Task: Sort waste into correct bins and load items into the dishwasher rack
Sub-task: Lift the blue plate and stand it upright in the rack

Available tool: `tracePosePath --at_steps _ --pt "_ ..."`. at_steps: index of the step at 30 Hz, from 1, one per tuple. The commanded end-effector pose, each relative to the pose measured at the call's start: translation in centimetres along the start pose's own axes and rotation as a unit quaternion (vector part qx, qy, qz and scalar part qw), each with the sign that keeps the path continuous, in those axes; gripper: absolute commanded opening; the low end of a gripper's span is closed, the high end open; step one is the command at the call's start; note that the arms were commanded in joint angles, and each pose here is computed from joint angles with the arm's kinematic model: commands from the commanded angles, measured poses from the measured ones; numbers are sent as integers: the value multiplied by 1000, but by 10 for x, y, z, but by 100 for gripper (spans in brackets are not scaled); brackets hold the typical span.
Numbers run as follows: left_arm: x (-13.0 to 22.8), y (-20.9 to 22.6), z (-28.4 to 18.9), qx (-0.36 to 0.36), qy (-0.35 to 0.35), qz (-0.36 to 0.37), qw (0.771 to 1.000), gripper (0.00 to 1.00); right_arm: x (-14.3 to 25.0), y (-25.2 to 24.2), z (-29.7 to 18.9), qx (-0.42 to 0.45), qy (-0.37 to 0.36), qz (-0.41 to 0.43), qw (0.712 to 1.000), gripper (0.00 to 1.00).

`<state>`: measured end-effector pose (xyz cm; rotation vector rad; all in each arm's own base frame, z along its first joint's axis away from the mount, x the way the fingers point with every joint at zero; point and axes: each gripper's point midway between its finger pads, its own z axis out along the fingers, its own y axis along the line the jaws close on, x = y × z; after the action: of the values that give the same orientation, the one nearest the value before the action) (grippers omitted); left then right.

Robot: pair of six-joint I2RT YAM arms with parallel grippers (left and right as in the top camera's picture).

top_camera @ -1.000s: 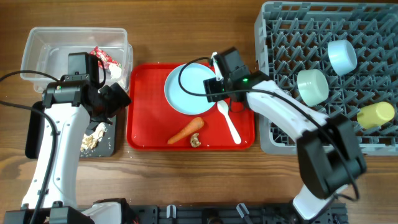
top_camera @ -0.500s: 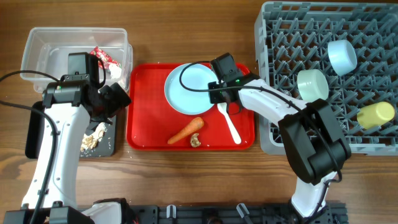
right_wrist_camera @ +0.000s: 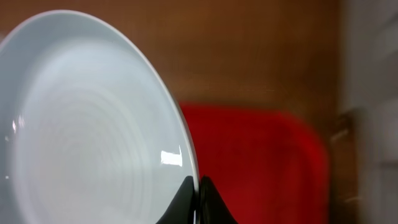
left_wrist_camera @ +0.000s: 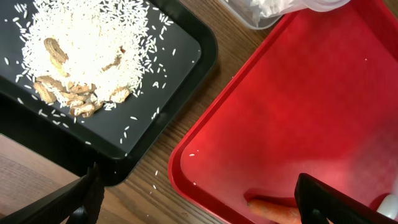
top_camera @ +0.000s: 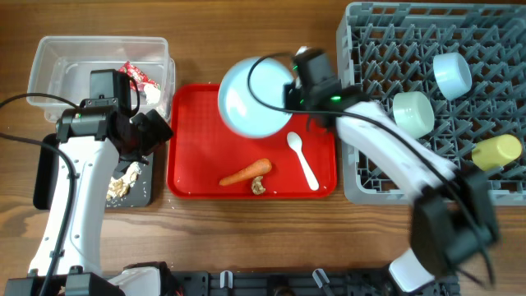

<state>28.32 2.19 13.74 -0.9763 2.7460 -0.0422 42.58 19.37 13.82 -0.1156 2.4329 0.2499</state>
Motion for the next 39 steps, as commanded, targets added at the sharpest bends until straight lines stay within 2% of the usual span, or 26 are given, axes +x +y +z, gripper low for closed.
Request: tracePosePath --at_steps 1,4,6,9,12,14,20,29,39 --pt "-2 1 -5 5 -8 -5 1000 100 -77 -42 -91 110 -142 -74 981 4" --pt "-2 1 -5 5 -8 -5 1000 100 -102 -88 -148 222 -192 -103 950 5" --pt "-2 1 -5 5 -8 -5 1000 100 -111 -119 -172 289 -203 -105 930 4" --pt "-2 1 -5 5 -8 -5 1000 100 -118 -175 -205 416 -203 -85 883 4" --pt "-2 1 -5 5 -8 -5 1000 100 -122 -212 -222 484 -196 -71 850 4" --pt "-2 1 -5 5 -7 -5 1000 100 -122 -225 -222 500 -185 -74 843 4" --pt "-2 1 -5 5 -8 -5 1000 100 -110 -247 -185 514 -132 -86 843 4" --pt "-2 1 -5 6 -8 -5 1000 100 -73 -259 -85 507 -26 -132 852 4" --pt "-4 0 -5 7 -10 -5 1000 100 -72 -188 -53 444 -40 -188 875 4"
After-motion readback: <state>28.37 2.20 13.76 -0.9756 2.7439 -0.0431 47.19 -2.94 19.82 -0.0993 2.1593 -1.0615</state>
